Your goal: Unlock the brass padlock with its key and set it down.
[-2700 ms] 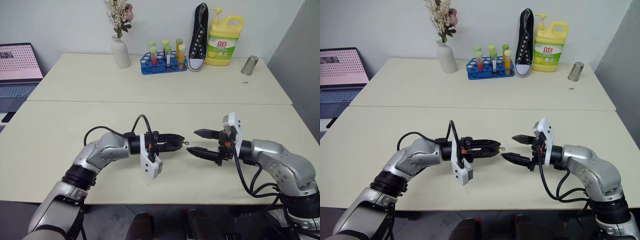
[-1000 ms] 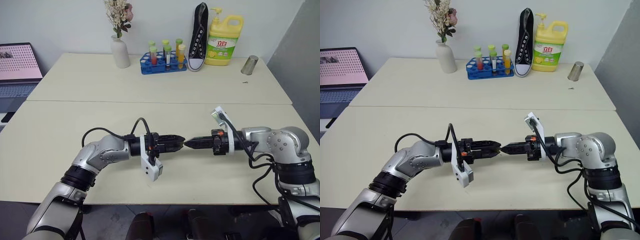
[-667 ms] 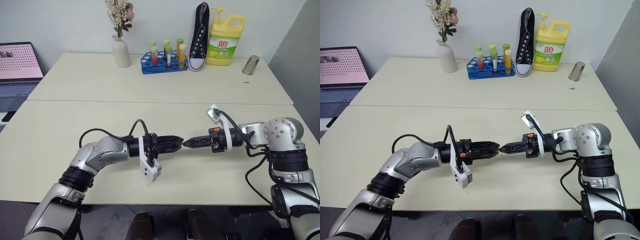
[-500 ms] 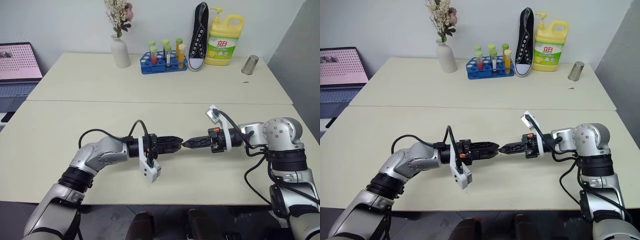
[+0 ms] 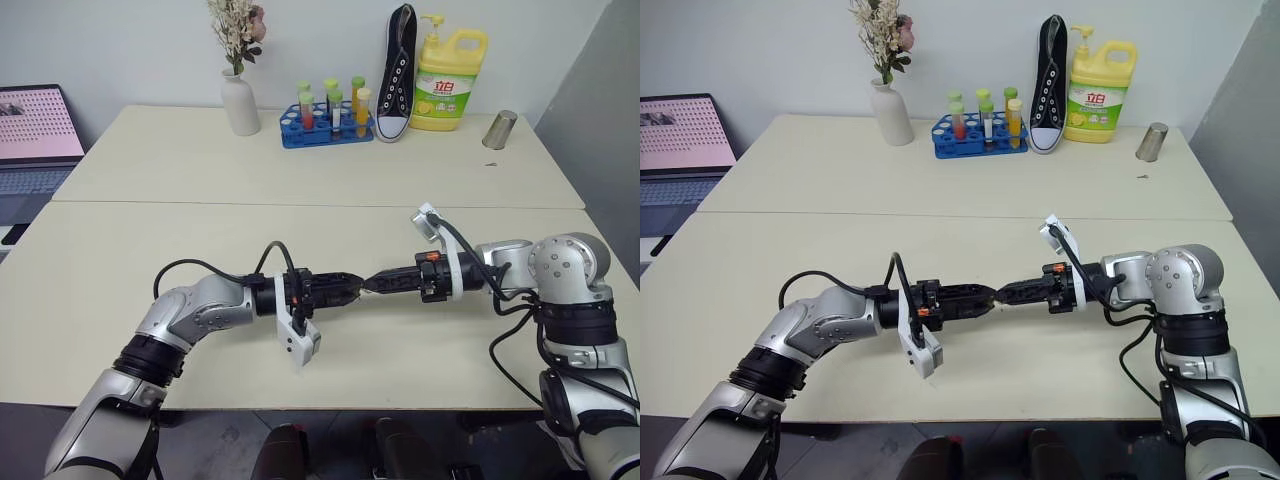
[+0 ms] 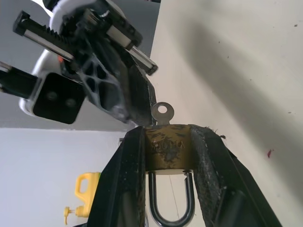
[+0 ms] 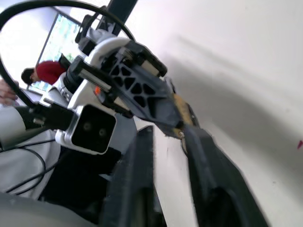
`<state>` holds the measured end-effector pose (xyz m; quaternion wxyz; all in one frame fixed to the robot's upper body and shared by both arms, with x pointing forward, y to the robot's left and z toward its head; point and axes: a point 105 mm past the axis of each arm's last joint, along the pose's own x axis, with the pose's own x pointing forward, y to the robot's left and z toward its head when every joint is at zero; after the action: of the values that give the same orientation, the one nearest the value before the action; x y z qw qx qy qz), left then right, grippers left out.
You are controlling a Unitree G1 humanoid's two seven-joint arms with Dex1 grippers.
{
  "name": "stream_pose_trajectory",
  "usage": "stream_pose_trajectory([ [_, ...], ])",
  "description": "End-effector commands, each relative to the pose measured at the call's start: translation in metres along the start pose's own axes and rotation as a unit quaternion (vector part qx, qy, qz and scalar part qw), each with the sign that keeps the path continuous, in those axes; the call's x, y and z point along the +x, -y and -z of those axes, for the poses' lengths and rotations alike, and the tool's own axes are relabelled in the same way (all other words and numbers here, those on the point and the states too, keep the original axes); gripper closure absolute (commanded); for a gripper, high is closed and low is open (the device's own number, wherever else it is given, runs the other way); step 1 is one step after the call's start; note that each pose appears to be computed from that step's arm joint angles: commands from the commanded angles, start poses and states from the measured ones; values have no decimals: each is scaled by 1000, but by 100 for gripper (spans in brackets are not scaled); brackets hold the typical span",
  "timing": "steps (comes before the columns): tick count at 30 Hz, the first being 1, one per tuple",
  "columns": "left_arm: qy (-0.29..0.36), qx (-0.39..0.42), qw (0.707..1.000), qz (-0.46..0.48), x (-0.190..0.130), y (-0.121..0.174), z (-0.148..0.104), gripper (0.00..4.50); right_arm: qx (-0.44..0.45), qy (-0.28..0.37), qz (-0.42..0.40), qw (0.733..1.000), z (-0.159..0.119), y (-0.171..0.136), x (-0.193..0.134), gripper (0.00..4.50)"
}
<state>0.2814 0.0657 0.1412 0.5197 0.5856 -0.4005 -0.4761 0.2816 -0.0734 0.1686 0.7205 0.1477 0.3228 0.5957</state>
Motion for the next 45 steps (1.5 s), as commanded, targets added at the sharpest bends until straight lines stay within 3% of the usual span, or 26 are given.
stream_pose_trajectory([
  [1,11,9,1000,-16,3,-9,-6,352,-93,8,5,996,-2,-9,-7,205],
  [5,6,3,1000,-23,3,-10,-6,352,-174,7,32,984,5,-2,-16,62],
  [7,6,1,1000,-27,3,-11,-6,352,-212,11,53,976,8,3,-16,59],
  [12,9,-1,999,-30,5,-11,-8,352,-195,81,55,976,3,1,-3,59],
  [24,7,-3,999,-37,5,-13,-7,352,-191,92,41,976,9,-1,13,59],
  [27,6,-4,999,-38,5,-13,-7,352,-194,89,41,976,9,0,15,114],
  [35,5,-6,999,-37,5,-13,-7,352,-193,83,37,977,10,2,17,391],
  [38,6,-7,999,-37,5,-13,-8,352,-196,83,34,976,10,2,18,437],
  [45,17,-10,1000,-19,2,-6,-11,352,-197,94,18,976,3,-2,17,438],
])
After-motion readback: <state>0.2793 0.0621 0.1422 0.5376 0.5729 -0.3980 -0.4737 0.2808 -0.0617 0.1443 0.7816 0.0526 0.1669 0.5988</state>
